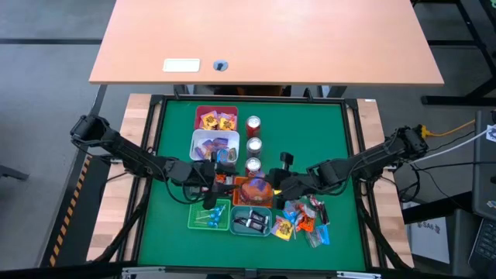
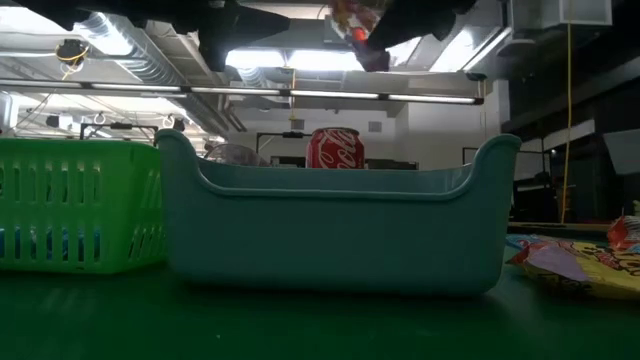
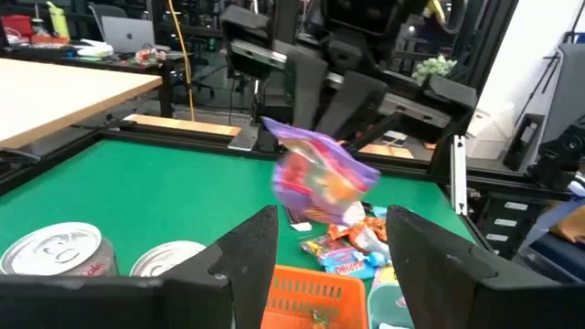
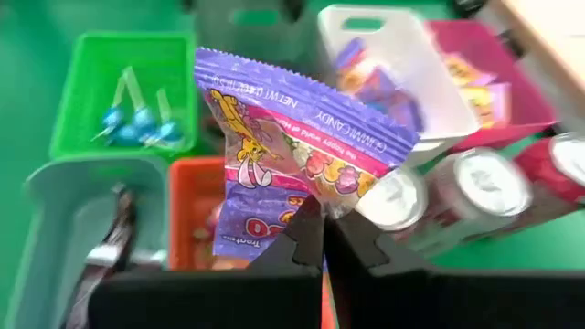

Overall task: Sort candy
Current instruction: Put the violet candy into the white bin

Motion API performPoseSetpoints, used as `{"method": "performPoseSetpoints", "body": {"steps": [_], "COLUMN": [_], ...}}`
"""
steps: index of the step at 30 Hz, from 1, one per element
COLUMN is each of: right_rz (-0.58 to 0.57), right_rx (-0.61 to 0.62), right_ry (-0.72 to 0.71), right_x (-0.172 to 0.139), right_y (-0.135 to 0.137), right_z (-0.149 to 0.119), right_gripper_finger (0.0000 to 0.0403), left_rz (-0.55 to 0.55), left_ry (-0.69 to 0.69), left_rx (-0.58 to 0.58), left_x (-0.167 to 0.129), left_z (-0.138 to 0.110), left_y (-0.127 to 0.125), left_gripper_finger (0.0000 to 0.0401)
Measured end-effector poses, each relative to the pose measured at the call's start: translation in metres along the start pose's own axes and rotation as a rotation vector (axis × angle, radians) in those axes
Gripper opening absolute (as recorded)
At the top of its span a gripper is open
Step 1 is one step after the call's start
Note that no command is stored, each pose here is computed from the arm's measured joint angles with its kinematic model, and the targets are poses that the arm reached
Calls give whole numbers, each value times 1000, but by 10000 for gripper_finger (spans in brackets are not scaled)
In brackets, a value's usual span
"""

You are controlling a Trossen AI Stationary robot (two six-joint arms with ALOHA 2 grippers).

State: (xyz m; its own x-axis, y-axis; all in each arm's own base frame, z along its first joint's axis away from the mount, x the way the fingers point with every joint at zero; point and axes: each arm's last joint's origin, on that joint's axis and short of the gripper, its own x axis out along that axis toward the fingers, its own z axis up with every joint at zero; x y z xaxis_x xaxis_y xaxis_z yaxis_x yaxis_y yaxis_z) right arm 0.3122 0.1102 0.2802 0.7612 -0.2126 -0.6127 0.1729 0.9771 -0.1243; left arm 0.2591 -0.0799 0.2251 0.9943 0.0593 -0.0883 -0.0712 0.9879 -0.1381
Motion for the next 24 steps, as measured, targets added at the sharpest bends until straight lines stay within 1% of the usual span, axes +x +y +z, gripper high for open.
{"method": "performPoseSetpoints", "body": {"steps": [7, 11, 14, 20, 24], "right_rz": [-26, -34, -34, -29, -28], "right_rx": [75, 109, 103, 130, 132], "right_ry": [-88, -122, -134, -182, -186], "right_x": [14, 24, 26, 29, 29], "right_y": [-7, -13, -15, -16, -16], "right_z": [11, 16, 18, 23, 24], "right_gripper_finger": [4, 4, 4, 4, 4], "left_rz": [5, 30, 65, 94, 109], "left_ry": [-28, -42, -47, -57, -61], "left_rx": [-11, -14, -15, -20, -21], "left_x": [0, 1, 1, 3, 5], "left_z": [3, 4, 5, 6, 7], "left_y": [0, 2, 5, 12, 15], "left_gripper_finger": [194, 194, 195, 193, 175]}}
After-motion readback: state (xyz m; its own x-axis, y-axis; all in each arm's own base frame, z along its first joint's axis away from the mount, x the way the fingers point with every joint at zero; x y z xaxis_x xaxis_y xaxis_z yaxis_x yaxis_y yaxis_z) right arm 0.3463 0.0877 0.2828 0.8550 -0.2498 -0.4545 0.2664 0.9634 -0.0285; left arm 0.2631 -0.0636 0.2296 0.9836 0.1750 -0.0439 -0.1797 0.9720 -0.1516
